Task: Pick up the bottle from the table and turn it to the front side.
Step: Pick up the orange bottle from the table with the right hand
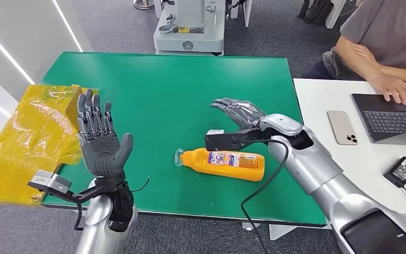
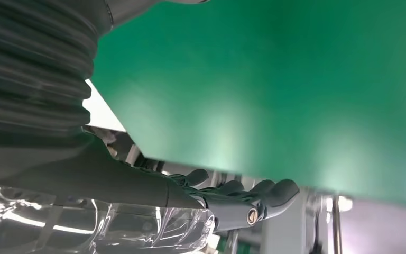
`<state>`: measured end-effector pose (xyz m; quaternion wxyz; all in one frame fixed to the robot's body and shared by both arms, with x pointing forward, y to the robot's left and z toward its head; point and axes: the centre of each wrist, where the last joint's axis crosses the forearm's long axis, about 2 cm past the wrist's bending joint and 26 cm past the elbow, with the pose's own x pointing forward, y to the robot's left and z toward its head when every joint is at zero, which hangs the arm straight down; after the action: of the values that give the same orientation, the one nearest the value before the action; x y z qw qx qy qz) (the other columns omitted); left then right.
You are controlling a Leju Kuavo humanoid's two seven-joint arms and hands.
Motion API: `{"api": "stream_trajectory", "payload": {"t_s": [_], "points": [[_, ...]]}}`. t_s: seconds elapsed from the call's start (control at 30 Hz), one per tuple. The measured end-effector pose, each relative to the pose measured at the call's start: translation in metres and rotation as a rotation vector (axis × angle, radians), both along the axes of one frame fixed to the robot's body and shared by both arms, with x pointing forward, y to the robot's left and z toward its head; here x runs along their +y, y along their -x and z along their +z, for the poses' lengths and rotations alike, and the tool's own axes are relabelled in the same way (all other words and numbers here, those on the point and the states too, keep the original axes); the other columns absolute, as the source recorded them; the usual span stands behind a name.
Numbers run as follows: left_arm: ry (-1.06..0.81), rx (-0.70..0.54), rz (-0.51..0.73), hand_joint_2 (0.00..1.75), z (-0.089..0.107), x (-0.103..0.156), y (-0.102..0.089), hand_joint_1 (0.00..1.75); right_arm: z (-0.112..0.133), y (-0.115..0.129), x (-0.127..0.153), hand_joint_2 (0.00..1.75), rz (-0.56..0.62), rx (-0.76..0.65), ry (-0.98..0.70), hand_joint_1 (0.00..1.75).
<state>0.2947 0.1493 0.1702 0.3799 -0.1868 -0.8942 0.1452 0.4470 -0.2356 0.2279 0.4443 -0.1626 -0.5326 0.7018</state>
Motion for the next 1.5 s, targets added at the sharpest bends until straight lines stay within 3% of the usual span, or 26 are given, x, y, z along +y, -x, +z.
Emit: {"api": "stream_trajectory", "payload": {"t_s": [0.37,0.8,1.13,1.17,1.27,1.3,1.5], "points": [[0.018,0.006,-0.028,1.75,0.006,-0.014,-0.005,0.00,-0.029,-0.004,-0.039,1.75,-0.011,0.259,0.119,0.00],[0.017,0.008,-0.064,1.75,0.010,-0.026,-0.009,0.00,-0.087,0.021,-0.052,1.75,-0.059,0.337,0.143,0.00],[0.006,0.012,-0.070,1.75,0.009,-0.028,-0.011,0.00,-0.094,0.025,-0.054,1.75,-0.073,0.327,0.141,0.02],[0.007,0.013,-0.070,1.75,0.009,-0.028,-0.011,0.00,-0.094,0.025,-0.054,1.75,-0.074,0.326,0.142,0.35],[0.005,0.014,-0.067,1.75,0.009,-0.027,-0.011,0.00,-0.095,0.026,-0.054,1.75,-0.075,0.314,0.139,1.64],[0.004,0.015,-0.066,1.75,0.009,-0.026,-0.011,0.00,-0.096,0.026,-0.053,1.75,-0.074,0.305,0.136,1.75],[-0.002,0.014,-0.065,1.75,0.008,-0.026,-0.011,0.00,-0.098,0.028,-0.049,1.75,-0.052,0.249,0.114,1.75]]}}
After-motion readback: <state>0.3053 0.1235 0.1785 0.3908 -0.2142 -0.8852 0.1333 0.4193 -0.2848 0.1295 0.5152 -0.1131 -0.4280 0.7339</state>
